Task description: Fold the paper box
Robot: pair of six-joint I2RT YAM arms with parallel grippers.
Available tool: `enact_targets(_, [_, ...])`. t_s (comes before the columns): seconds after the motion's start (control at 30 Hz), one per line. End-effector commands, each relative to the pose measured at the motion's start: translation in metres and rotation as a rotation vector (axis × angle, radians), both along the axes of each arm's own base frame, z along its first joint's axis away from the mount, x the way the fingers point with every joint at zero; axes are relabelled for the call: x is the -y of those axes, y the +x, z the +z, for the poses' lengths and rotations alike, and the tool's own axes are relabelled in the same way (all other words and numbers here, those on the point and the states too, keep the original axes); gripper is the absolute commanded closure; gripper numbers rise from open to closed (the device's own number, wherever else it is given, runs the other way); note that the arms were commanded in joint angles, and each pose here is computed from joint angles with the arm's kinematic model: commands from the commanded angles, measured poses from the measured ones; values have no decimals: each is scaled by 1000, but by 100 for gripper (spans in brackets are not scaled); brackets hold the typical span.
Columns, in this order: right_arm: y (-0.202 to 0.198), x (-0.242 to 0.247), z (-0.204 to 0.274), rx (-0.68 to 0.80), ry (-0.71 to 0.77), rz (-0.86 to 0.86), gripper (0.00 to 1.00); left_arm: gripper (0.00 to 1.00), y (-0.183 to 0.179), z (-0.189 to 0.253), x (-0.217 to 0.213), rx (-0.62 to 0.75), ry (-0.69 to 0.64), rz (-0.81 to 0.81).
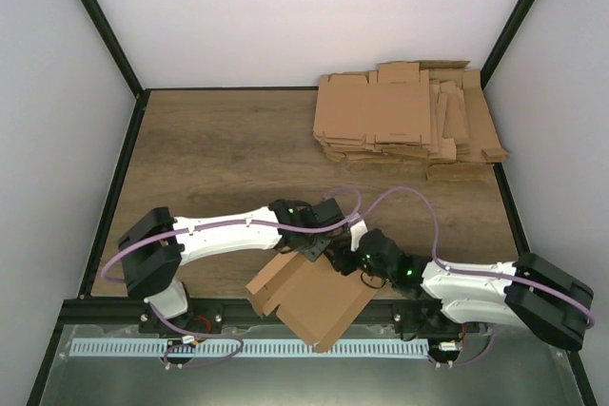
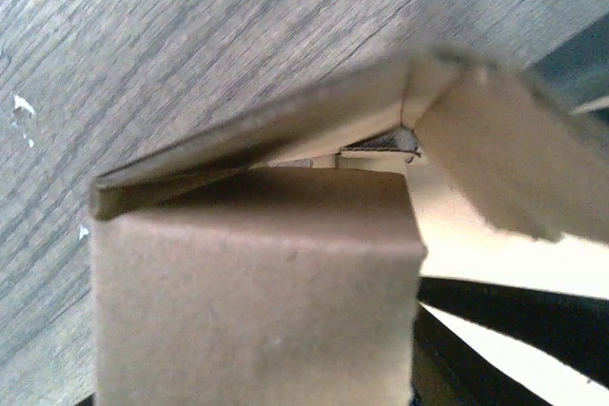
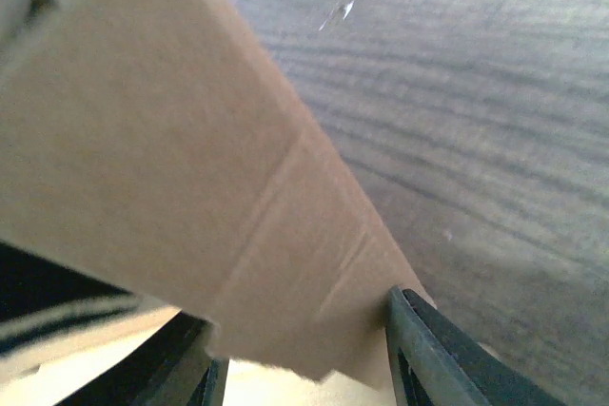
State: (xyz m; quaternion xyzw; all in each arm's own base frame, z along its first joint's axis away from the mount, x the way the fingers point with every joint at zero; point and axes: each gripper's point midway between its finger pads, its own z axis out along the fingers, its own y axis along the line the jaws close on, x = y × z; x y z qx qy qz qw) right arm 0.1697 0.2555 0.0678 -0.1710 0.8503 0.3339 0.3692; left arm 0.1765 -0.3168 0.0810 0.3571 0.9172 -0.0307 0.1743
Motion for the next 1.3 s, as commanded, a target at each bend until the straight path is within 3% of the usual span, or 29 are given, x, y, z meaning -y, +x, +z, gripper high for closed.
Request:
enact_targets(0.0, [-20,-10,8,17,64,154,52,55,7,6,24,52,-48,-57])
enact_targets(0.23, [-22,-17,4,28,61,216,52,55,8,6,22,65,-21,-96])
enact_targets(0.5, [-9,-8,4,42,68,144,51,55,7,3,17,70,8,-131])
enact_targets(0.83, [-3,5,9,34,142,130,63,55,6,-3,15,70,22,-147])
enact_targets(1.27, [-13,-2,17,31,197,219,67,55,6,-5,14,70,31,-160])
